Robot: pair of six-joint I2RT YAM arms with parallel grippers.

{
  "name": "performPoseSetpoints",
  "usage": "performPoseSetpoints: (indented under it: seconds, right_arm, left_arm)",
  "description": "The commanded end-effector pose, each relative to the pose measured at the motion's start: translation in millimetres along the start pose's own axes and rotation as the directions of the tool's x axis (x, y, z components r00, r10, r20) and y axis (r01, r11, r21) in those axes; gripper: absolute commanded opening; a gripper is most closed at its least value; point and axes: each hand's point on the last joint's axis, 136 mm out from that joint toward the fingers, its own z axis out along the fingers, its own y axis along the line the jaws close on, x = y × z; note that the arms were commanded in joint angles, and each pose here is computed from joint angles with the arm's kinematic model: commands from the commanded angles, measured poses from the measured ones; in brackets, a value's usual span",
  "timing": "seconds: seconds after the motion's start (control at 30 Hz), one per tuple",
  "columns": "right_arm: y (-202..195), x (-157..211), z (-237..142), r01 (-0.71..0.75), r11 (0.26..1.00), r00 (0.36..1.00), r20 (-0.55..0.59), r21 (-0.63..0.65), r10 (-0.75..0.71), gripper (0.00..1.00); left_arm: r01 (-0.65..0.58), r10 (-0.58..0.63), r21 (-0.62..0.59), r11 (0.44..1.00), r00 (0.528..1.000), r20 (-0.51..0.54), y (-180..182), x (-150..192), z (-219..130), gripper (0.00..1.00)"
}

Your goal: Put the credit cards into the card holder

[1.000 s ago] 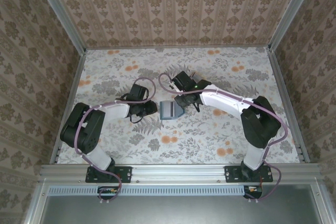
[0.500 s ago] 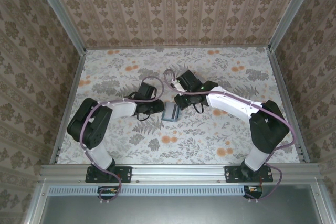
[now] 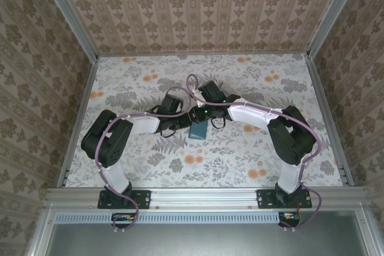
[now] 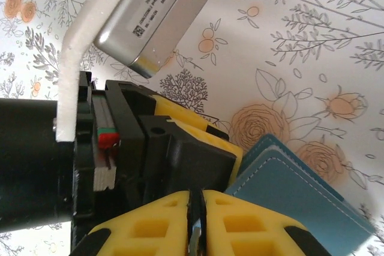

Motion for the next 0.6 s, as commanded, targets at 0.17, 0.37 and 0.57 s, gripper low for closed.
performPoseSetpoints:
  seconds: [0.17, 0.37, 0.57]
  right_arm:
    - [-0.1, 1.5, 15.3, -0.051, 0.998, 0.999, -0.013, -0.045, 0.051, 0.17]
    - [8.3, 4.6, 23.8, -0.087, 0.991, 0.996, -0.043, -0.104, 0.083, 0.29]
    - [38.9, -16.1, 1.8, -0.095, 0.967, 0.995, -0.009, -0.238, 0.095, 0.48]
  left_arm:
    - [0.074, -0.075, -0.046, 0.996, 0.997, -0.019, 36.9, 10.8, -36.2, 0.26]
    - [0.095, -0.087, -0.103, 0.990, 0.993, 0.077, 59.1, -7.1, -78.0, 0.26]
    - [0.069, -0.058, -0.079, 0.994, 0.989, 0.135, 50.4, -17.2, -101.5, 0.27]
